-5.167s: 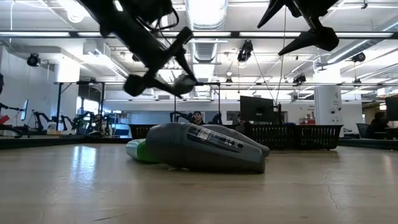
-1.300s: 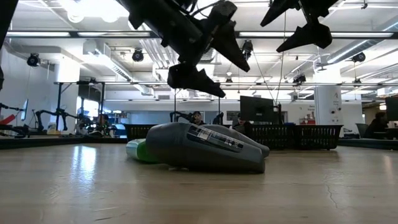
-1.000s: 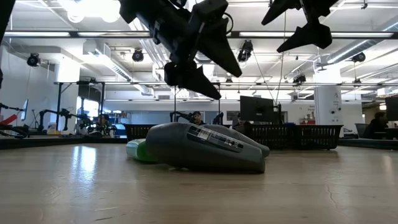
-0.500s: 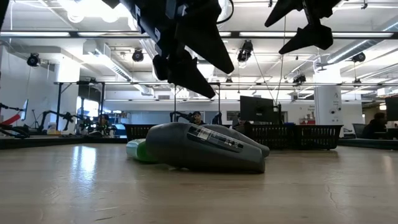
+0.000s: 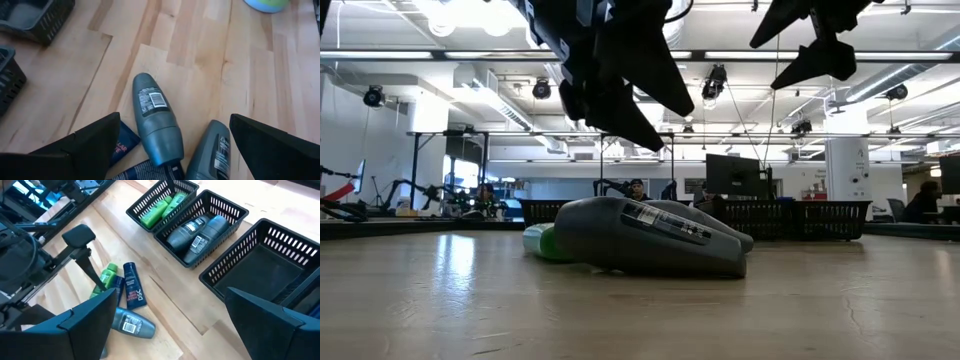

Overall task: Pick & Place Travel size toiletries
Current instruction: Put the roll-on into the center left black basket

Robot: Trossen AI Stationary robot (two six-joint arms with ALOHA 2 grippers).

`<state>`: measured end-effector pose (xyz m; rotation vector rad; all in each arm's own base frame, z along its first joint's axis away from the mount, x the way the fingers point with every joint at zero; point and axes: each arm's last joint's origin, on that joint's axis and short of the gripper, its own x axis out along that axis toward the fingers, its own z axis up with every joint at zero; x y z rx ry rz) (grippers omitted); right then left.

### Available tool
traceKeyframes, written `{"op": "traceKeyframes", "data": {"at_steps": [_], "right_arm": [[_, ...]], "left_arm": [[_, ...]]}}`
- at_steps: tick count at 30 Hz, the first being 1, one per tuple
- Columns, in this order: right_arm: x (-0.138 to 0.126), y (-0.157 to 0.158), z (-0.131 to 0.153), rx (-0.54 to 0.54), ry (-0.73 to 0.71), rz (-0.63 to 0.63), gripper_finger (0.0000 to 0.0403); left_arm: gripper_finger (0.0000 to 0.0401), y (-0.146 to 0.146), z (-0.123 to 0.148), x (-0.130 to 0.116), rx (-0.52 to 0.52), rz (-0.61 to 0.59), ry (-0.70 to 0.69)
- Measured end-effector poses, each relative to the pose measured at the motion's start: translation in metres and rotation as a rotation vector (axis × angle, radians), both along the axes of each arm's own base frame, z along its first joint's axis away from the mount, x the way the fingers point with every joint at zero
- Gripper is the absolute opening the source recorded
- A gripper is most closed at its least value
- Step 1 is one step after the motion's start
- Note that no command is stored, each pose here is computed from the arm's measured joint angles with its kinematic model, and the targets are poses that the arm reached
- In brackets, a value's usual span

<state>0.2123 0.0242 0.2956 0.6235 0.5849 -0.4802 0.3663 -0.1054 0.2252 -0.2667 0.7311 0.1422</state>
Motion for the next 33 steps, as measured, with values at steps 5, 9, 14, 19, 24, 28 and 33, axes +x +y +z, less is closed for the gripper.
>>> {"op": "traceKeyframes", "data": {"at_steps": [5, 9, 14, 19, 24, 28, 33], "right_arm": [[0.000, 0.000, 0.000, -0.026, 0.010, 0.022, 0.0364], [-0.002, 0.000, -0.002, -0.040, 0.036, 0.031, 0.0364], [-0.003, -0.001, -0.004, -0.044, 0.066, 0.032, 0.0364], [-0.004, -0.001, -0.005, -0.051, 0.080, 0.035, 0.0363], [-0.005, -0.001, -0.005, -0.065, 0.091, 0.043, 0.0364], [-0.005, -0.001, -0.005, -0.073, 0.093, 0.051, 0.0363], [-0.005, -0.001, -0.005, -0.076, 0.100, 0.052, 0.0364]], "left_arm": [[0.0380, -0.001, -0.006, 0.002, -0.005, 0.018, 0.014], [0.0380, -0.004, -0.021, 0.007, 0.007, 0.016, 0.053], [0.0380, -0.005, -0.025, 0.009, 0.003, 0.030, 0.058], [0.0380, -0.007, -0.029, 0.011, 0.013, 0.012, 0.066], [0.0380, -0.009, -0.043, 0.018, 0.015, 0.005, 0.102], [0.0380, -0.013, -0.048, 0.030, 0.018, 0.005, 0.111], [0.0380, -0.016, -0.054, 0.040, 0.057, -0.004, 0.192]]}}
